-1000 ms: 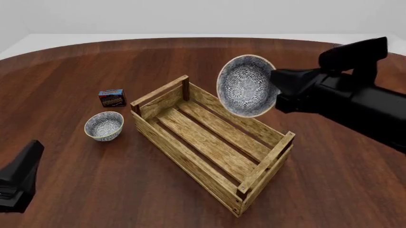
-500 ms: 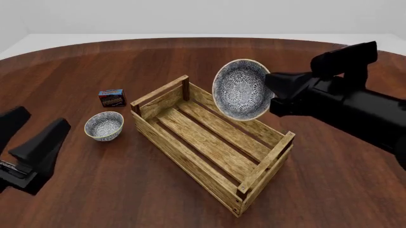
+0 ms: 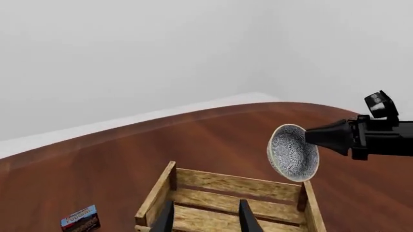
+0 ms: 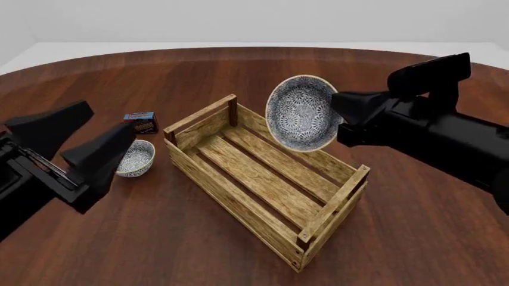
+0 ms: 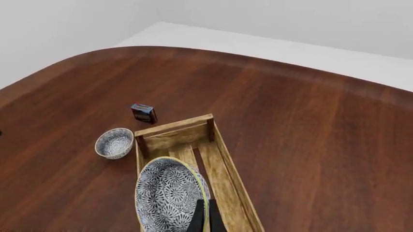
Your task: Stack the right bowl on the left bowl and place them in the tray.
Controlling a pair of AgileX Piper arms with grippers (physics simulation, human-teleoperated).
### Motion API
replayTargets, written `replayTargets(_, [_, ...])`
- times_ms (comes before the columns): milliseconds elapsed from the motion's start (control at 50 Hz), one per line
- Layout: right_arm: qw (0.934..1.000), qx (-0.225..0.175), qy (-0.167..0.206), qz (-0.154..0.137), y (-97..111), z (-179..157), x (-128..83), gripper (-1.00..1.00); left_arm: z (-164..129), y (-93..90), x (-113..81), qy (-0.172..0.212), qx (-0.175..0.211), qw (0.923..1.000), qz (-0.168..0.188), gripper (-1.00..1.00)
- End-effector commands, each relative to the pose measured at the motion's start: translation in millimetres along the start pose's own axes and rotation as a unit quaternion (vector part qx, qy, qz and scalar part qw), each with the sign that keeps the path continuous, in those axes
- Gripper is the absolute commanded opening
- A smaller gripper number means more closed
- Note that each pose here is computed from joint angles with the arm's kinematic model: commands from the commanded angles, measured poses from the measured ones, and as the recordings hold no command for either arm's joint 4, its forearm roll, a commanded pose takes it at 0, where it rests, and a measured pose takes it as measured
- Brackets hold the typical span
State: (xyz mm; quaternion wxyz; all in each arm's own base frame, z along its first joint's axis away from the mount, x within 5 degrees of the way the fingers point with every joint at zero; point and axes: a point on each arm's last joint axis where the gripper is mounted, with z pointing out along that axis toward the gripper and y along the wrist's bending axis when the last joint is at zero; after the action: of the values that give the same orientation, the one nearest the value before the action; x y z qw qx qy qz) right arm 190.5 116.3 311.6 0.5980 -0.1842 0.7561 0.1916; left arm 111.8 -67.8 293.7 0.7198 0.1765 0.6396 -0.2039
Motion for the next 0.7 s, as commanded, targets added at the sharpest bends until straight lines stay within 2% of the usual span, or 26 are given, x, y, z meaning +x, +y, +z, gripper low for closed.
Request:
replayTargets(20, [0.9999,0.000,-0.005,0.010,0,0,-2,-1.00,23,-13.3,-3.4,0.005,0.043,0.9990,-0.009,1.00])
replayTargets(180, [0.9999,0.000,-0.003,0.010,0,2,-1,-1.00,36,-20.3,-4.6,0.005,0.060,0.9980,-0.016,1.00])
replayTargets(700, [0.9999,-0.003,-0.002,0.011,1,3,0,-1.00,70,-33.0,-1.8,0.012,0.081,0.9964,-0.020,1.00])
